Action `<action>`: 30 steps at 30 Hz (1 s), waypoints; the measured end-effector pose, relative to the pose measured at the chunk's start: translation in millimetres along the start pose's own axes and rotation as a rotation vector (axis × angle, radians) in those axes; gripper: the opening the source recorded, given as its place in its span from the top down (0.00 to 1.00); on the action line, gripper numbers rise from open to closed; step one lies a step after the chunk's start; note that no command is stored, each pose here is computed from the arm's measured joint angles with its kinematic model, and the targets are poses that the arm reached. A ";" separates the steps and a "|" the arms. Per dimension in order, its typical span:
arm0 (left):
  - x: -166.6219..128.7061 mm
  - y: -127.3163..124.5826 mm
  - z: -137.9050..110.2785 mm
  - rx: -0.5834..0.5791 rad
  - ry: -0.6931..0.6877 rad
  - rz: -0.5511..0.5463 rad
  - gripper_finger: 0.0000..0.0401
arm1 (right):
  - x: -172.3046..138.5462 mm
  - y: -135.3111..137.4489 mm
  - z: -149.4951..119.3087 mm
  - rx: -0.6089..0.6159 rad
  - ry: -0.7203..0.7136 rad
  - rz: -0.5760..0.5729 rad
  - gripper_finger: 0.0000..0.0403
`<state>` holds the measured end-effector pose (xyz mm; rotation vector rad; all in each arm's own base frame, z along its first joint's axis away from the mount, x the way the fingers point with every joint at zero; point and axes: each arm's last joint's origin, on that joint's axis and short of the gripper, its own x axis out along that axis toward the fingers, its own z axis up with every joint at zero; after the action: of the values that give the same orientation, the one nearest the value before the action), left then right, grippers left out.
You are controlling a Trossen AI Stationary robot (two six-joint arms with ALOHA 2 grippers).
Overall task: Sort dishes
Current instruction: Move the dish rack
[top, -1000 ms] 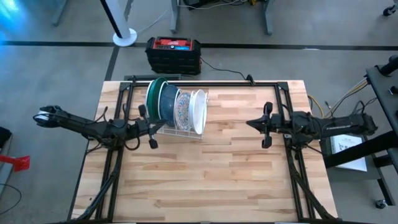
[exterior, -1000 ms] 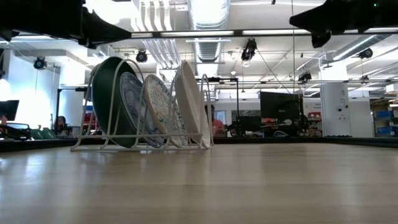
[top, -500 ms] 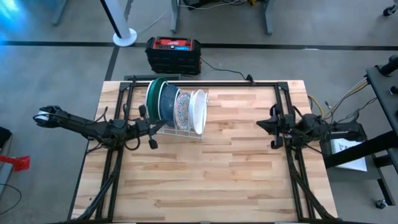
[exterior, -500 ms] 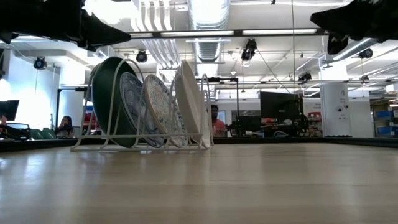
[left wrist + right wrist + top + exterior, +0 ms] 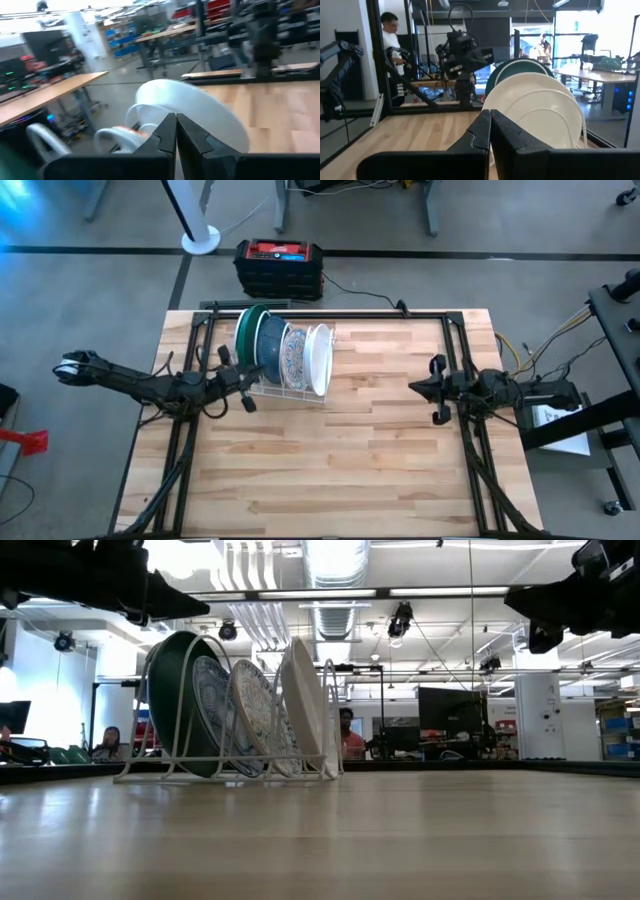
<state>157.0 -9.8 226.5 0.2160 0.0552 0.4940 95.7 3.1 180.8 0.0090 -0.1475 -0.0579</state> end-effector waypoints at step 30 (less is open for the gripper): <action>-5.7 63.7 -15.2 0.162 0.369 1.139 1.00 | 0.6 0.0 -4.9 0.007 0.043 -0.004 1.00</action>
<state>120.8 45.1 225.6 0.3030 0.3426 1.6663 96.9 3.1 176.1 0.0174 -0.1051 -0.0613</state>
